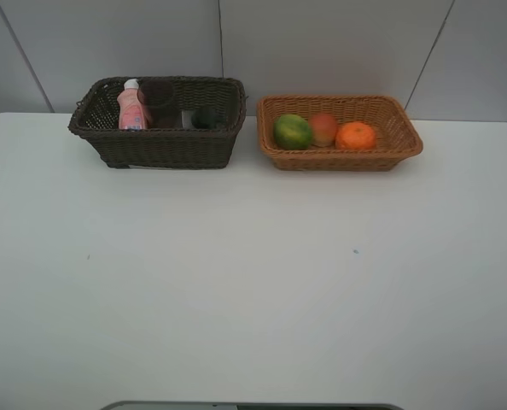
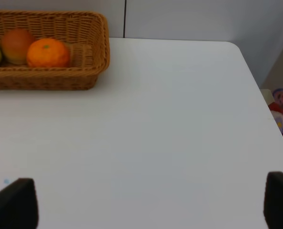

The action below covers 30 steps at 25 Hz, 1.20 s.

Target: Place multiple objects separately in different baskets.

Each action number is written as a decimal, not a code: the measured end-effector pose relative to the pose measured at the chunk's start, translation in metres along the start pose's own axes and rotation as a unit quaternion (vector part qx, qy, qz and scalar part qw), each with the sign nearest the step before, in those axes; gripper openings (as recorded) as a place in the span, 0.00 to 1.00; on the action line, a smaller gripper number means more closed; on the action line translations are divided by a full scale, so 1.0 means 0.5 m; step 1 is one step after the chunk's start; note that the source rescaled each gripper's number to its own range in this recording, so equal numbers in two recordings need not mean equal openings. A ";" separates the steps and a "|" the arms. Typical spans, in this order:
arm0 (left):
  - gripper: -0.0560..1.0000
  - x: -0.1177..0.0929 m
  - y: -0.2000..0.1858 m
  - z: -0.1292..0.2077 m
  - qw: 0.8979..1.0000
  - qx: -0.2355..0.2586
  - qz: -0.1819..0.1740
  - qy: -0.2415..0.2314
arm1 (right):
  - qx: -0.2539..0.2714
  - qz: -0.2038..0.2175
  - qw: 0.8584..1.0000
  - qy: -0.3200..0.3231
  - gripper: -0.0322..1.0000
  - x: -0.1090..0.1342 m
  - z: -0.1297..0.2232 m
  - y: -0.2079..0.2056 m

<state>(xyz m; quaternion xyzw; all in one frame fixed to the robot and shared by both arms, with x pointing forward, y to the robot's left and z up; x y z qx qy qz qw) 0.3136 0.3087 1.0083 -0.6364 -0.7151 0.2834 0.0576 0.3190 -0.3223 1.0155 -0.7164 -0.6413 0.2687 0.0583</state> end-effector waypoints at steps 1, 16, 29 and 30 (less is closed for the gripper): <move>1.00 0.000 0.000 0.000 1.000 0.000 0.000 0.000 | 0.000 0.000 1.000 0.000 1.00 0.000 0.000 0.000; 1.00 0.001 0.013 -0.008 0.999 -0.017 0.001 0.042 | 0.000 0.000 1.000 0.000 1.00 0.000 0.000 0.000; 1.00 0.002 0.014 -0.008 0.999 -0.017 0.000 0.042 | 0.000 0.000 1.000 0.000 1.00 0.000 0.000 0.000; 1.00 0.004 0.014 -0.008 0.999 -0.018 -0.005 0.039 | 0.000 0.000 1.000 0.000 1.00 0.000 0.000 0.000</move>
Point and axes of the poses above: a point on each arm's last joint axis where the gripper is mounted, y pointing out along that axis toward the gripper, x along the wrist's bending axis when the last joint is at zero, z = x × y, the point moved 10 cm from there along y, pointing out along that axis toward the gripper, and after that the axes turned 13 degrees about -y, right-handed, at the moved point
